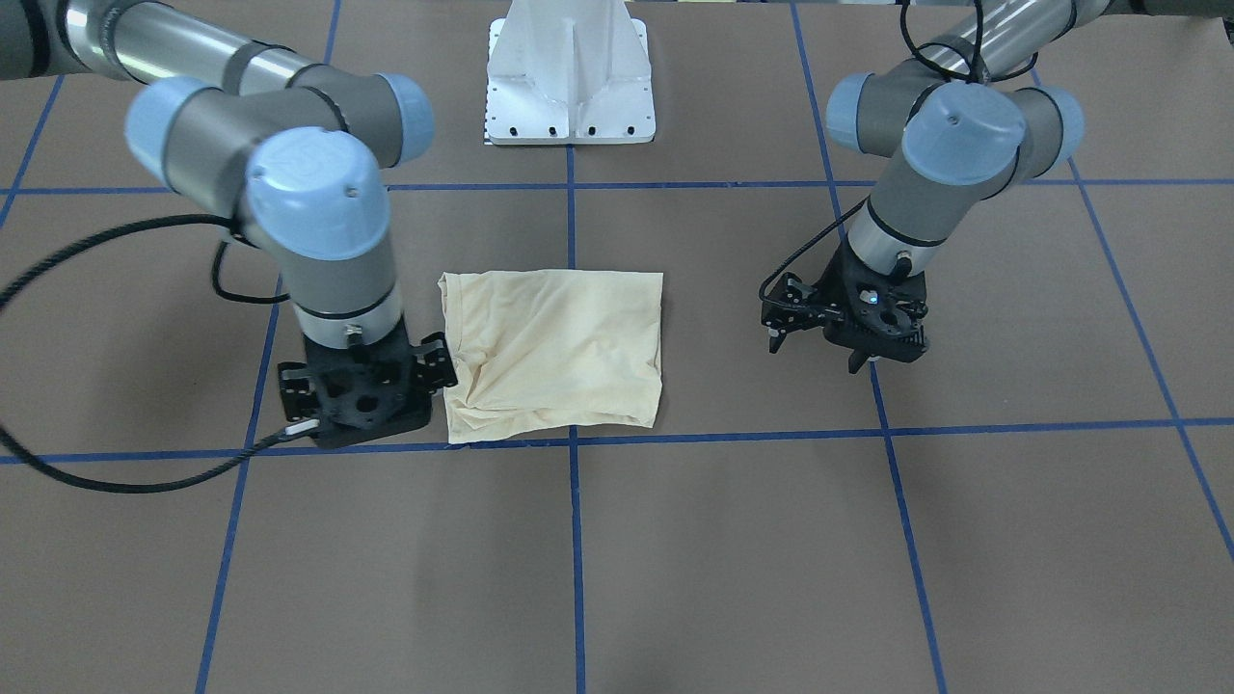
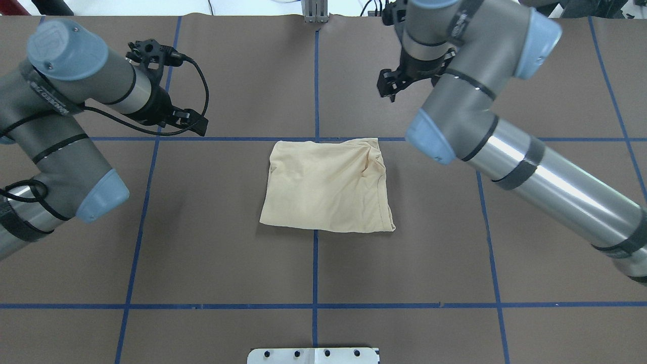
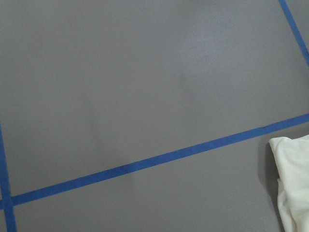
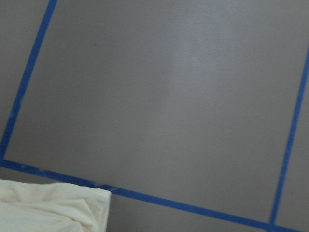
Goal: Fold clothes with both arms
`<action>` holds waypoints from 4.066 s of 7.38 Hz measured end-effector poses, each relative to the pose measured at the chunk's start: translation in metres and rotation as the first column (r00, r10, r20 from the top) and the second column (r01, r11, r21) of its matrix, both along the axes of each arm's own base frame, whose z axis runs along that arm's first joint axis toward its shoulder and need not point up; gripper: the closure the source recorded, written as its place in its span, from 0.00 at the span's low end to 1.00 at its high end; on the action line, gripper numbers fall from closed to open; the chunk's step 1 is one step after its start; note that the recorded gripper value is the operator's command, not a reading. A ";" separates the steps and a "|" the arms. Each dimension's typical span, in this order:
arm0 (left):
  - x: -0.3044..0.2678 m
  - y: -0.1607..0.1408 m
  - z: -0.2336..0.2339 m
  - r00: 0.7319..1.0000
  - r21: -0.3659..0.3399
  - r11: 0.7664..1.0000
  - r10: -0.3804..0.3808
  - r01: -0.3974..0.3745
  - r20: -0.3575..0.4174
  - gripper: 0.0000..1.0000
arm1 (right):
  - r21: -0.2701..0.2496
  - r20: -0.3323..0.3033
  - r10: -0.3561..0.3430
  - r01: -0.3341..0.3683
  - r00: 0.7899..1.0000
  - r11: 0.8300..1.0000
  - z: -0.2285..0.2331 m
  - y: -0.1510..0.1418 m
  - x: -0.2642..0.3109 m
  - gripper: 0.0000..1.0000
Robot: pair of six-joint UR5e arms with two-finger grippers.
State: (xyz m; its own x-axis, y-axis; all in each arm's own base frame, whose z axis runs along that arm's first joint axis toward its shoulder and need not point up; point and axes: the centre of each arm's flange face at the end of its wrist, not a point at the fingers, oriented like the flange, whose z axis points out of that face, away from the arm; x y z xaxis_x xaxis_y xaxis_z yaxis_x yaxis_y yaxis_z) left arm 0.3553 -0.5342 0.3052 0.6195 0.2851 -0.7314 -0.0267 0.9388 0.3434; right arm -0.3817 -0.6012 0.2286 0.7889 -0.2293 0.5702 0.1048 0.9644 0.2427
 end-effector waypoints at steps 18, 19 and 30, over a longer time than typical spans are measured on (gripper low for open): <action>-0.424 0.108 0.239 0.989 -0.067 0.998 0.012 -0.002 0.150 0.00 | -0.136 0.057 0.048 -0.039 0.997 0.990 0.397 0.176 0.413 0.00; -0.424 0.109 0.240 0.989 -0.070 0.998 0.011 -0.001 0.146 0.00 | -0.126 0.055 0.017 -0.010 0.998 0.992 0.396 0.178 0.414 0.00; -0.429 0.141 0.289 0.987 -0.144 0.989 0.061 -0.039 0.151 0.00 | -0.135 0.063 0.010 -0.002 0.998 0.991 0.391 0.201 0.432 0.00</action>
